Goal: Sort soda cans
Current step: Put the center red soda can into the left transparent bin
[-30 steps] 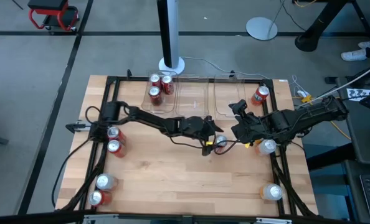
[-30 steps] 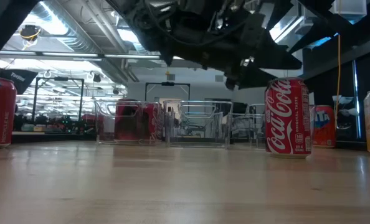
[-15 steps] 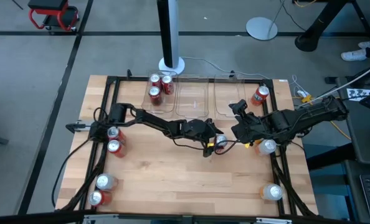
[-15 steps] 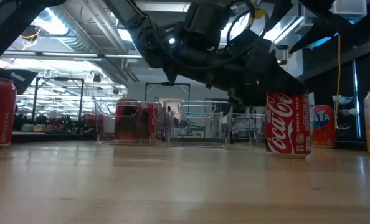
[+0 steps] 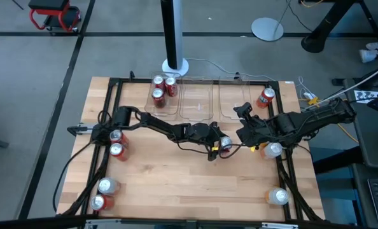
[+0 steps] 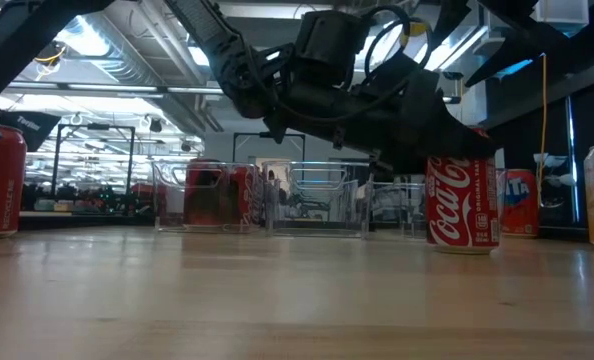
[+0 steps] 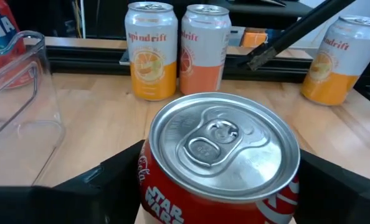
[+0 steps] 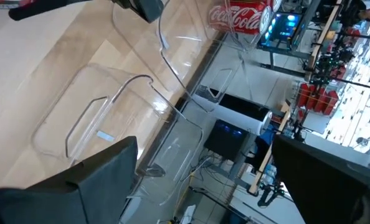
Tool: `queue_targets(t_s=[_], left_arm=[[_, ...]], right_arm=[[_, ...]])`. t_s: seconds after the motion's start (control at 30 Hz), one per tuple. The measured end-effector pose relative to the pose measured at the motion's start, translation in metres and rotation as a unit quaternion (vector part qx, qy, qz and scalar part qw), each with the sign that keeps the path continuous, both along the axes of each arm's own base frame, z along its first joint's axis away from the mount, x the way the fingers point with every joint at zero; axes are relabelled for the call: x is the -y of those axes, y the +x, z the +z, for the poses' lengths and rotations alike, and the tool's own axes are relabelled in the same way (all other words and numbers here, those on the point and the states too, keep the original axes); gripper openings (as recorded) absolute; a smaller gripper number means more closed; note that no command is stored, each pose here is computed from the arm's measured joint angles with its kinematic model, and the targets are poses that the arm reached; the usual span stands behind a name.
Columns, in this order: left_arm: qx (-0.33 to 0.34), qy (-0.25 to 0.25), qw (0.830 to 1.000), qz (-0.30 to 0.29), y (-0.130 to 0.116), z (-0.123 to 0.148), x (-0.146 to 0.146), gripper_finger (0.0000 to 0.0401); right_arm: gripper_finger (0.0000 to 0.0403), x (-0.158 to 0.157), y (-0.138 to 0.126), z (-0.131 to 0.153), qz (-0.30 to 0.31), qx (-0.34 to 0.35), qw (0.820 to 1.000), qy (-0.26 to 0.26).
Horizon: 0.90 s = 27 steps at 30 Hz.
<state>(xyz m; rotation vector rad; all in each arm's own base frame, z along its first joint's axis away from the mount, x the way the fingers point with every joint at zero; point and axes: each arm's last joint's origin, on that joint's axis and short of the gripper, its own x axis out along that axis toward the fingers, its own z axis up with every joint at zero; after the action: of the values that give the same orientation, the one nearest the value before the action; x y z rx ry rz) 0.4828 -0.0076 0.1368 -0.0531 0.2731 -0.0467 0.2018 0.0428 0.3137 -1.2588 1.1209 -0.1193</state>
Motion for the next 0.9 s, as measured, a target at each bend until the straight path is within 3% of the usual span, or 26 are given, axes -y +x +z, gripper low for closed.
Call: queue_targets(t_s=[0.27, 0.5, 0.9], left_arm=[[-0.025, 0.015, 1.000, -0.007, -0.005, 0.013, 0.006, 0.0308], [-0.056, 0.063, 0.996, 0.036, -0.022, 0.059, 0.012, 0.0303], [-0.105, 0.071, 0.991, 0.039, -0.058, 0.116, 0.014, 0.0303]], right_arm=[[0.0369, 0.000, 0.000, 0.000, 0.001, -0.002, 1.000, 0.002], [0.0369, 0.000, -0.001, -0.001, 0.003, -0.005, 1.000, 0.010], [0.0369, 0.000, -0.001, -0.001, 0.003, -0.009, 1.000, 0.010]])
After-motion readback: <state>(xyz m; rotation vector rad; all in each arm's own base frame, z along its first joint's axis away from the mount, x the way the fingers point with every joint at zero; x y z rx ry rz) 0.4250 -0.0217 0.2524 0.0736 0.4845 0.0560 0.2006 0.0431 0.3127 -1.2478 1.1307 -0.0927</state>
